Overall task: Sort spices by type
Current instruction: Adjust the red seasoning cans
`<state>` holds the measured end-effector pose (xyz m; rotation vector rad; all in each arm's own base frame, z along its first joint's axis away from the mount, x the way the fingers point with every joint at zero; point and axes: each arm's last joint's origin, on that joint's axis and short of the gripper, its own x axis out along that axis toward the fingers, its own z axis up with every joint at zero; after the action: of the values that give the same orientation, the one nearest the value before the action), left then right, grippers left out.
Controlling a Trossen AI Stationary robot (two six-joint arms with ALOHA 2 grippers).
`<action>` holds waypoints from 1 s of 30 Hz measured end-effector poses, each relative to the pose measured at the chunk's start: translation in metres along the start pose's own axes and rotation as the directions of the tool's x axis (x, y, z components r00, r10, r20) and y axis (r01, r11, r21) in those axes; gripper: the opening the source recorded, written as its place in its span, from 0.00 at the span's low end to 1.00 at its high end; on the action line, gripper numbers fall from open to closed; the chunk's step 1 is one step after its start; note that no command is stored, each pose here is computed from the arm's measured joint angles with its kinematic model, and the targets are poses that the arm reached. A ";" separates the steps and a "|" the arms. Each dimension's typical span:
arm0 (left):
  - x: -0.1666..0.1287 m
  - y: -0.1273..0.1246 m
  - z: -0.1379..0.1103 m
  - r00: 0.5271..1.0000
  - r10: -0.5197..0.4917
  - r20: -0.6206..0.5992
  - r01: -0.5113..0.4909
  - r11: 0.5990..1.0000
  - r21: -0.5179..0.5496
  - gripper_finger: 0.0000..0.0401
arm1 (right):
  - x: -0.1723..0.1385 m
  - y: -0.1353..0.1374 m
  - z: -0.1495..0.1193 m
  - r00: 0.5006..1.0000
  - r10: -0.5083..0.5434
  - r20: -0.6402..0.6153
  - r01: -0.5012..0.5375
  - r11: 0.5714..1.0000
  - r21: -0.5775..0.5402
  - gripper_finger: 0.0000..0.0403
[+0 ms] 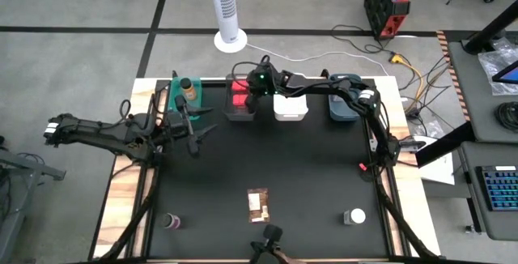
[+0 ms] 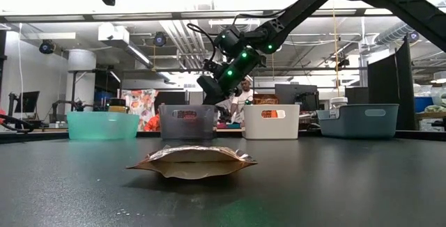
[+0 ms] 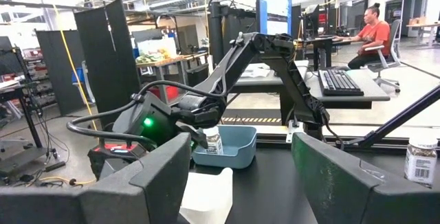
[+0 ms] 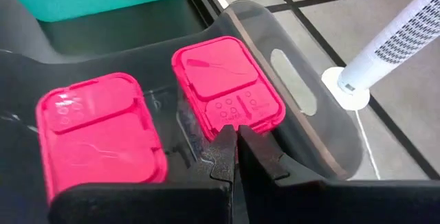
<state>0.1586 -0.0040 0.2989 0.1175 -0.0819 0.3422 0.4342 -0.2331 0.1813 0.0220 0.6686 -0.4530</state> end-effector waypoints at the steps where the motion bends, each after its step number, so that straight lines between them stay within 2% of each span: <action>1: 0.000 0.000 0.000 1.000 0.000 0.000 0.000 1.000 0.000 0.59 | 0.000 0.000 0.000 1.000 -0.002 0.000 0.002 1.000 -0.004 0.02; 23: 0.000 0.000 0.000 1.000 0.000 0.000 0.000 1.000 -0.004 0.59 | -0.004 0.001 0.002 1.000 -0.002 -0.001 0.002 1.000 0.005 0.02; 30: 0.000 0.000 0.000 1.000 0.000 -0.001 0.000 1.000 -0.011 0.59 | -0.025 -0.001 0.017 1.000 -0.002 0.020 0.002 1.000 0.004 0.02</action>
<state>0.1586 -0.0040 0.2988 0.1064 -0.0825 0.3415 0.4268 -0.2265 0.2099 0.0203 0.6481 -0.4554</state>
